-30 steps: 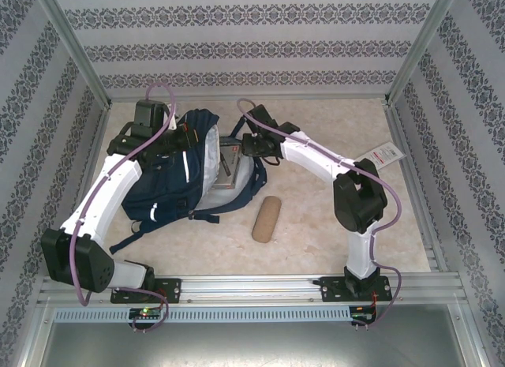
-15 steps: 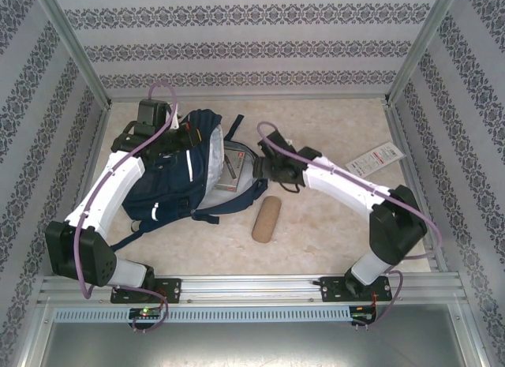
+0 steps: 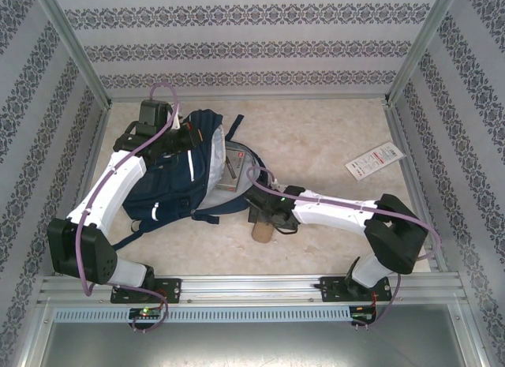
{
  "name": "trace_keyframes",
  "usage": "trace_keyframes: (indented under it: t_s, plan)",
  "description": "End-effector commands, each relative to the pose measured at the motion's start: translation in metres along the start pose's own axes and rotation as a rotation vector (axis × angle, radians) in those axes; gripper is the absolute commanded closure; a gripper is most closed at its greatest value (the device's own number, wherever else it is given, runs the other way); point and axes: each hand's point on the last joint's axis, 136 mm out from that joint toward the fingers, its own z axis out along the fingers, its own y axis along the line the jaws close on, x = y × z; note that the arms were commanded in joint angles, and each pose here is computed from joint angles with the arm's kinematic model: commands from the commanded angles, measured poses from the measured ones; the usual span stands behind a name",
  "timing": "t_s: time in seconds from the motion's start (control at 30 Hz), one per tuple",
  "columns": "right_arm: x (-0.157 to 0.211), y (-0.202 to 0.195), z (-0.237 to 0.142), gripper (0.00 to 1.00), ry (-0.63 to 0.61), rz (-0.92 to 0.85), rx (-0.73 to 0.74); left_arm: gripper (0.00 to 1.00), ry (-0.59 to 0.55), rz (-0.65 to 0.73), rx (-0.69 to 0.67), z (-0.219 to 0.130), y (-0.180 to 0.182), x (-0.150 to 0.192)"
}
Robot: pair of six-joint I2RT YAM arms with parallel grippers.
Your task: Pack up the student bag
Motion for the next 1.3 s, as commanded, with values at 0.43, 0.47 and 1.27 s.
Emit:
trace_keyframes:
  t_s: [0.43, 0.47, 1.27]
  plan:
    - [0.002, 0.003, 0.007, 0.37, -0.039, -0.021, 0.063, 1.0, -0.119, 0.032, 0.031, -0.01, -0.009, -0.028]
    - [0.0, 0.002, 0.004, 0.38, -0.049, -0.032, 0.06, 1.0, -0.119, 0.034, 0.033, -0.011, -0.01, -0.028]
    - [-0.096, 0.074, -0.082, 0.44, -0.527, -1.179, 0.278, 1.0, -0.049, 0.036, 0.066, -0.024, -0.014, -0.003]
